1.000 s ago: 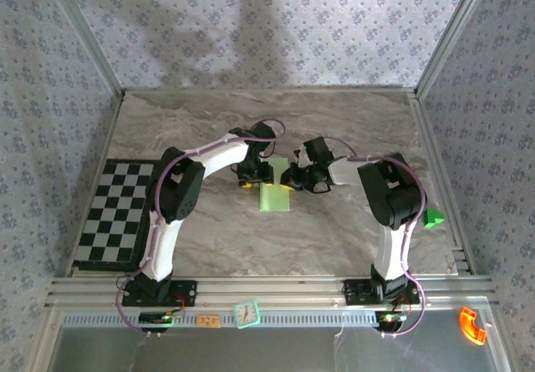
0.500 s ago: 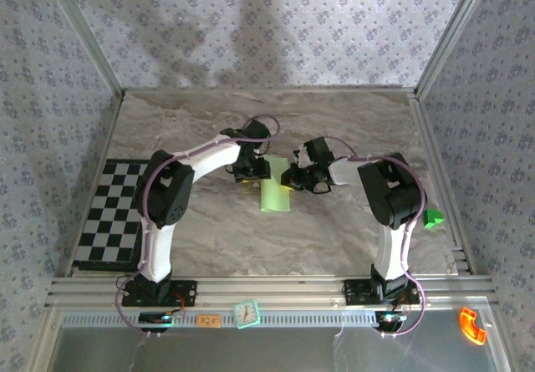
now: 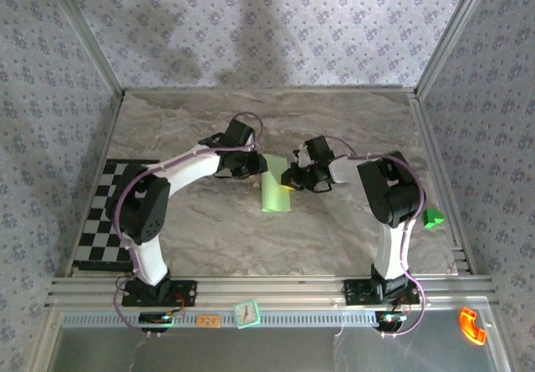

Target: Fold a paper plane with a square sheet of paper (pick it up from the middle)

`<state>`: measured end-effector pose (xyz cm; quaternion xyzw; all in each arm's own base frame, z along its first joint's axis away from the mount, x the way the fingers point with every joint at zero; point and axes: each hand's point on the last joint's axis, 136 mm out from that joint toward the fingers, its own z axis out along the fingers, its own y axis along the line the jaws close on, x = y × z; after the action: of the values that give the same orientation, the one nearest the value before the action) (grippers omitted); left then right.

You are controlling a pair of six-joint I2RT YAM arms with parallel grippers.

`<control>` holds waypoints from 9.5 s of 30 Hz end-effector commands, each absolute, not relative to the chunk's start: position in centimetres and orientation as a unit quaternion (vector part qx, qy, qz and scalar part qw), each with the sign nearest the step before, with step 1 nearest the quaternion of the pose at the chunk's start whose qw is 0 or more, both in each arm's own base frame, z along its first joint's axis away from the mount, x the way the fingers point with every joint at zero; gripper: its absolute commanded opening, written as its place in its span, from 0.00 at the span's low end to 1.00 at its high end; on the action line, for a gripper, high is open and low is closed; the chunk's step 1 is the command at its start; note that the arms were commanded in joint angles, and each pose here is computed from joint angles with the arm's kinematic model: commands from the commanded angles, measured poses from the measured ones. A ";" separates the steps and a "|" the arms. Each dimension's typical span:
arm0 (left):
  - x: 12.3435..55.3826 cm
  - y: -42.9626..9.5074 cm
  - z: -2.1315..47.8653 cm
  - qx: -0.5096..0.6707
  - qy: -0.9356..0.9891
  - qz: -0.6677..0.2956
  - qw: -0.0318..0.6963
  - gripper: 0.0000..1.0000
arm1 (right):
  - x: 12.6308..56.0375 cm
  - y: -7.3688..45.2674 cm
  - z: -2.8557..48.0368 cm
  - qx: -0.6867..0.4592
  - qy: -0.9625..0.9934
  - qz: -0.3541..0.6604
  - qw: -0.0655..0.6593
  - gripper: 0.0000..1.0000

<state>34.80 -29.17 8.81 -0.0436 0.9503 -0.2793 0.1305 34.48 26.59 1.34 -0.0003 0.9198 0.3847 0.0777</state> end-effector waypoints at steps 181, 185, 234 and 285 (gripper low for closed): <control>44.1 -25.7 0.7 -0.122 0.923 -0.345 0.119 0.00 | 27.1 17.5 -10.8 0.052 0.986 0.146 -0.055 0.06; 44.8 -24.6 0.4 -0.132 0.925 -0.336 0.122 0.00 | 27.2 17.5 -10.8 0.054 0.986 0.145 -0.054 0.06; 31.0 -30.5 1.1 -0.120 0.911 -0.393 0.029 0.00 | 28.8 17.8 -9.4 0.141 0.979 0.150 -0.012 0.05; 27.9 -26.7 3.8 -0.135 0.912 -0.376 0.093 0.00 | 28.2 16.4 -10.3 0.143 0.981 0.133 -0.016 0.05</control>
<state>27.62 -26.07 2.29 -0.1472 0.9164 -0.3624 0.0848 34.60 26.17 0.36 0.0644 0.9254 0.3655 0.0770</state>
